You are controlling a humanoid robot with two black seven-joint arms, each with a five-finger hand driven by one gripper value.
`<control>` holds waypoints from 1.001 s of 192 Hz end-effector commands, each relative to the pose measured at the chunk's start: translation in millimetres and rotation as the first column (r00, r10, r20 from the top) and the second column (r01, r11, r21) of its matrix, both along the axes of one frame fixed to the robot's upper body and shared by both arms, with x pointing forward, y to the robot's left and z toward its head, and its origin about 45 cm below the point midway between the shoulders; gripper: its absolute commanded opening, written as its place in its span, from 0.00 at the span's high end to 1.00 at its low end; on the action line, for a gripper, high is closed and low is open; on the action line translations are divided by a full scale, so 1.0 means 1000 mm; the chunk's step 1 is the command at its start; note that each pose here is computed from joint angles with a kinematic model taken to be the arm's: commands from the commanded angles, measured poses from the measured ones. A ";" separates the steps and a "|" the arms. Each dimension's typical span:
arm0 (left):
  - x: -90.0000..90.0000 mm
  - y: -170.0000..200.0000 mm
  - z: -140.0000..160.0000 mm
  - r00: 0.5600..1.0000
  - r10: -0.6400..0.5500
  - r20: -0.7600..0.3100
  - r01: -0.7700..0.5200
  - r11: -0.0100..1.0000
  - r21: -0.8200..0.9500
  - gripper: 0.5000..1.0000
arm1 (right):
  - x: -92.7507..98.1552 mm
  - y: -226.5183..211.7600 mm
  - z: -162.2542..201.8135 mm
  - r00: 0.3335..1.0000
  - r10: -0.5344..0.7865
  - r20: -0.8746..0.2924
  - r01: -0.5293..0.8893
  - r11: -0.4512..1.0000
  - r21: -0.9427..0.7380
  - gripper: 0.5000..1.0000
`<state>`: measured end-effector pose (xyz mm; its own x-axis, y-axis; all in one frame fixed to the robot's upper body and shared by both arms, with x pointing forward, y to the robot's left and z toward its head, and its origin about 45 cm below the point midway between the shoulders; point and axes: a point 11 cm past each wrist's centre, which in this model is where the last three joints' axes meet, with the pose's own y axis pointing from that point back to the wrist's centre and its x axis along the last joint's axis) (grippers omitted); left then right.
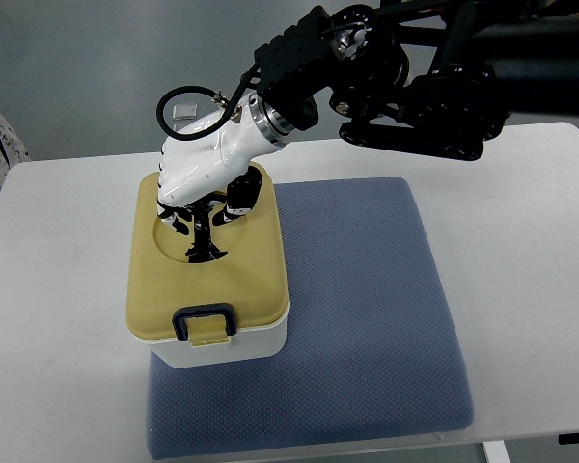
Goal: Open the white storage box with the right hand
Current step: 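Lower the right hand and close fingers around the black lid handle, then lift the yellow lid off the white box with the right hand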
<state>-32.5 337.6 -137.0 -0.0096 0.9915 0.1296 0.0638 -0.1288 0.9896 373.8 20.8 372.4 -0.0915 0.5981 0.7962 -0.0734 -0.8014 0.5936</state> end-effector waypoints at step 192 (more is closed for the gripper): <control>0.000 0.000 0.000 1.000 0.000 0.000 0.000 1.000 -0.001 0.00 | 0.021 -0.021 0.047 0.996 -0.087 0.005 0.086 0.984 0.155 1.00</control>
